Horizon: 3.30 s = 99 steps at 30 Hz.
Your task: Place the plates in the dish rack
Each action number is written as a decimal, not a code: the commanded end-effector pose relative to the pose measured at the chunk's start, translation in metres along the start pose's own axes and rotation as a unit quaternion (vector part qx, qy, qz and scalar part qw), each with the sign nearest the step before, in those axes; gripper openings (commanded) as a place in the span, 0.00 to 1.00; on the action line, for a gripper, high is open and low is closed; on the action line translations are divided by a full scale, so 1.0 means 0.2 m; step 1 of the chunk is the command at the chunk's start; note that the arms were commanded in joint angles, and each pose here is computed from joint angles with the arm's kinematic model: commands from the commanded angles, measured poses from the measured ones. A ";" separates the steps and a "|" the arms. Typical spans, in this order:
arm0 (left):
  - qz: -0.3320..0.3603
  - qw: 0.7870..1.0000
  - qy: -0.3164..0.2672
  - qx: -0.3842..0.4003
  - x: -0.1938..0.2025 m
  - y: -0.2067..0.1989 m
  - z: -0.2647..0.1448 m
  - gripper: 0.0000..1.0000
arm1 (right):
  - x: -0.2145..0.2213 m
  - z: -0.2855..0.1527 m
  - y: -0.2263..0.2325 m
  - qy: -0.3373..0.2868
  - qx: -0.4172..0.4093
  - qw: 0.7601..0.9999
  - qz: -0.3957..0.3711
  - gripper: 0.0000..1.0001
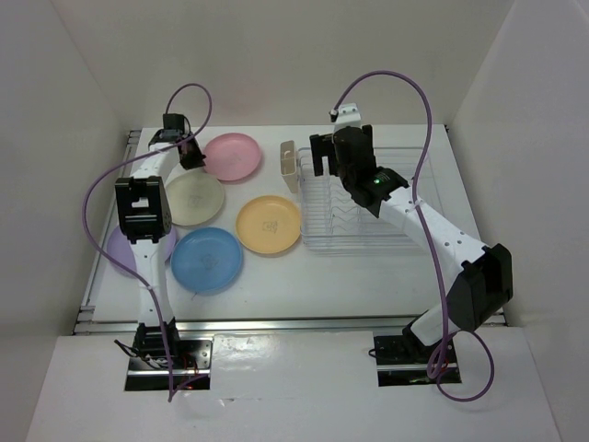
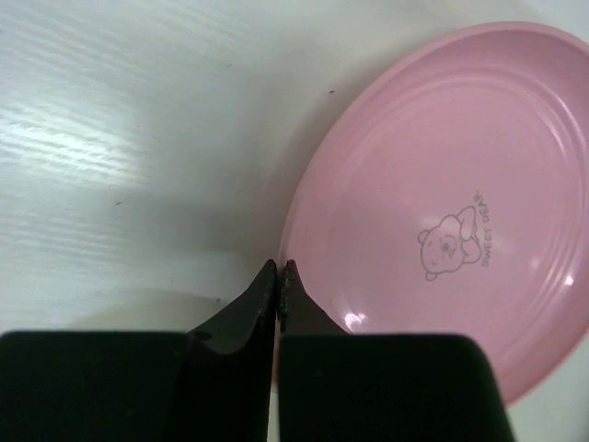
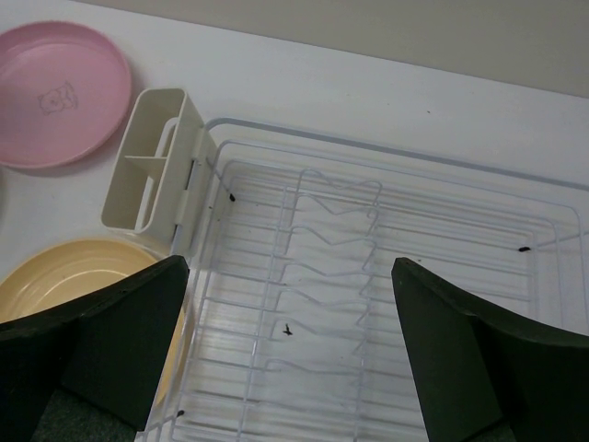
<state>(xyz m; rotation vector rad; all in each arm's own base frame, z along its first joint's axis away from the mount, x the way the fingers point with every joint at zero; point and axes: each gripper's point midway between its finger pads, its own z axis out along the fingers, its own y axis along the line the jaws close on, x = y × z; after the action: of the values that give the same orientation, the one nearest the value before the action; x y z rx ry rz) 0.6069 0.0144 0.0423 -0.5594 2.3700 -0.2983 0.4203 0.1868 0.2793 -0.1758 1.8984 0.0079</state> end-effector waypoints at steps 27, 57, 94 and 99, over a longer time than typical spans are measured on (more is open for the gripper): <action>0.443 0.742 -0.483 0.138 -0.05 -1.39 -1.27 0.00 | -0.98 -0.60 -0.43 -0.294 0.133 0.946 -0.014 1.00; 0.652 0.431 -0.466 0.416 0.40 -2.03 -1.46 0.00 | -0.64 -0.54 -0.44 -0.205 0.130 0.970 -0.021 1.00; 0.731 0.240 -0.590 0.245 0.40 -2.29 -1.29 0.00 | -0.39 -0.32 -0.31 -0.126 0.100 0.984 -0.082 1.00; 0.744 0.262 -0.565 0.243 0.50 -2.29 -1.12 0.00 | -0.37 -0.31 -0.30 -0.123 0.095 0.984 -0.085 1.00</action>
<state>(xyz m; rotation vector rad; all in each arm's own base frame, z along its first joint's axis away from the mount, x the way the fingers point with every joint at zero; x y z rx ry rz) 0.5326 -0.4117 0.3089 1.4269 0.4373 0.2224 0.3937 0.1293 0.3718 -0.1995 1.6303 -0.2707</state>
